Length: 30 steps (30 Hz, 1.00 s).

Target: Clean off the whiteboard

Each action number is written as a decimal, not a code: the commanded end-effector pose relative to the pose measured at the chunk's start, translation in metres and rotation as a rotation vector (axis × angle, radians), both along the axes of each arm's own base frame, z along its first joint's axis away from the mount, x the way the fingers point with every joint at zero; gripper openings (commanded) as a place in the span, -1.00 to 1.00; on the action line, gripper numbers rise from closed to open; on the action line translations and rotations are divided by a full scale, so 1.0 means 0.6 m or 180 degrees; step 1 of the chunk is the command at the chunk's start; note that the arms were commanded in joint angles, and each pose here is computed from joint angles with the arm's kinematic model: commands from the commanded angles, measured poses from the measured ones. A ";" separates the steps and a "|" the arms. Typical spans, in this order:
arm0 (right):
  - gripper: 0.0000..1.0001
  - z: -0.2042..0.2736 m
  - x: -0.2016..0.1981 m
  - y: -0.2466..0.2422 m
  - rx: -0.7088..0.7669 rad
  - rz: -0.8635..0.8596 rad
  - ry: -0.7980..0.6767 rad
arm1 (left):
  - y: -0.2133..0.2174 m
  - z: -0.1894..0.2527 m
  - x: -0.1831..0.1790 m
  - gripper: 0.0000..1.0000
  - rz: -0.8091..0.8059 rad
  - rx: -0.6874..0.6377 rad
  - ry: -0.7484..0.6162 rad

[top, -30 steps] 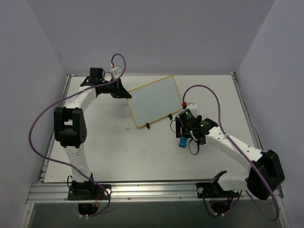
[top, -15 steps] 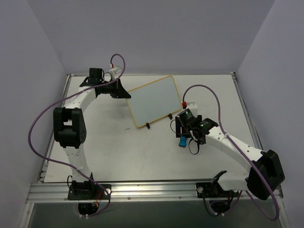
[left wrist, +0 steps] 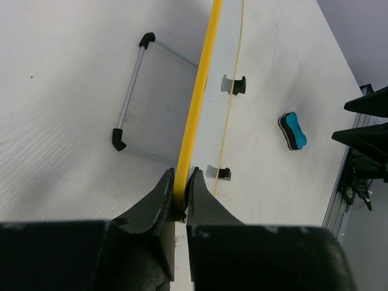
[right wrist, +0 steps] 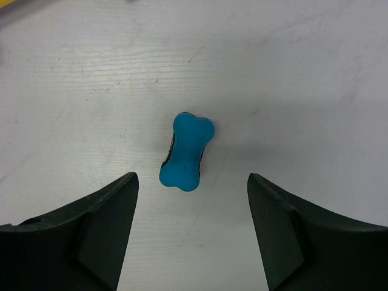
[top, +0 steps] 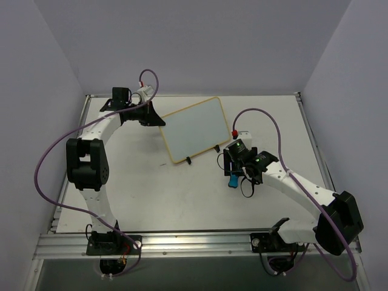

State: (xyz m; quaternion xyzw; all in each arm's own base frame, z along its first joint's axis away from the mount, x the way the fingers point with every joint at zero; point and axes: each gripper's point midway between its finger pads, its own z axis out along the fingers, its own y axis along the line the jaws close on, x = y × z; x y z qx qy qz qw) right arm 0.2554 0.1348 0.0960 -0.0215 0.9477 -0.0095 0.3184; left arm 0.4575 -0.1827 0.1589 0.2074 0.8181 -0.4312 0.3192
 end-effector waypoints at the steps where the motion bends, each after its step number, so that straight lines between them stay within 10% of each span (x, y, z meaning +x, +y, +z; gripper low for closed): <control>1: 0.36 0.006 -0.007 -0.008 -0.0098 0.0030 -0.0030 | 0.108 -0.023 0.084 -0.72 0.0678 0.0920 -0.0644; 30: 0.36 0.000 -0.010 0.000 -0.0146 0.0111 -0.0008 | 0.062 0.019 0.062 0.42 0.0581 0.1001 -0.0972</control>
